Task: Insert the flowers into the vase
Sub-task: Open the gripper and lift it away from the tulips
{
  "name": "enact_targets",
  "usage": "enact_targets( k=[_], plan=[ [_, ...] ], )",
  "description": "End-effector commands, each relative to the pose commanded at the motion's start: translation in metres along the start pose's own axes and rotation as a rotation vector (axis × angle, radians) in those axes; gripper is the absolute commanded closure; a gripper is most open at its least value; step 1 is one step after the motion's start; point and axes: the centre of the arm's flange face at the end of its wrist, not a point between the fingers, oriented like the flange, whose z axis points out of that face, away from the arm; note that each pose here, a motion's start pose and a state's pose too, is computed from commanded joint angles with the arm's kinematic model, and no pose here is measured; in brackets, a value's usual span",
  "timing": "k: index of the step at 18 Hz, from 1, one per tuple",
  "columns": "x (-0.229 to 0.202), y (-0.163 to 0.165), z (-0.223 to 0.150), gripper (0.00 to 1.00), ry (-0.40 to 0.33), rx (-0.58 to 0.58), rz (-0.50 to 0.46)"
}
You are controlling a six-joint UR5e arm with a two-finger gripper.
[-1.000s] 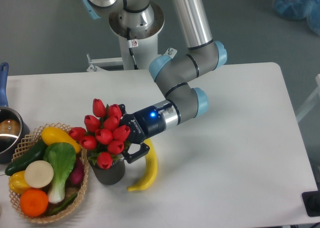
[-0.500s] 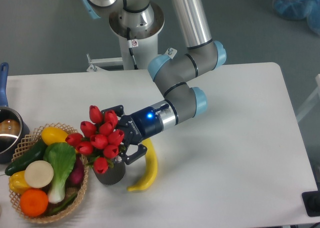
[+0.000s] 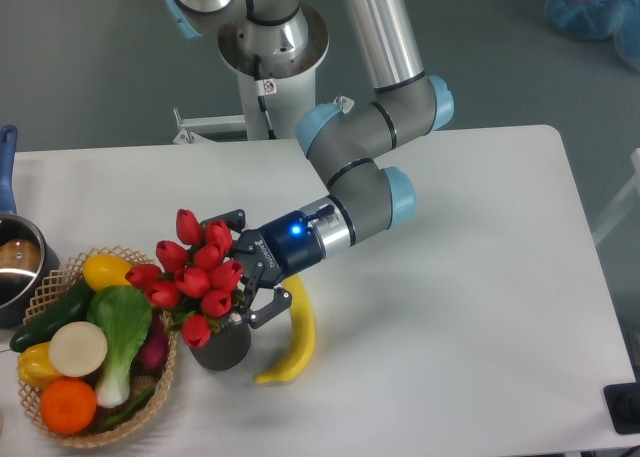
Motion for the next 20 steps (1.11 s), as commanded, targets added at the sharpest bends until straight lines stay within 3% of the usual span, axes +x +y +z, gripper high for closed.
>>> enact_targets(
  k=[7, 12, 17, 20],
  plan=[
    [0.001, 0.007, -0.007, 0.0, -0.008, -0.148, 0.013],
    [-0.009, -0.005, -0.04, 0.0, -0.064, -0.253, 0.043],
    [-0.009, -0.064, -0.073, 0.0, -0.146, -0.357, 0.128],
    [-0.002, -0.089, -0.1, 0.0, -0.222, -0.522, 0.138]
  ],
)
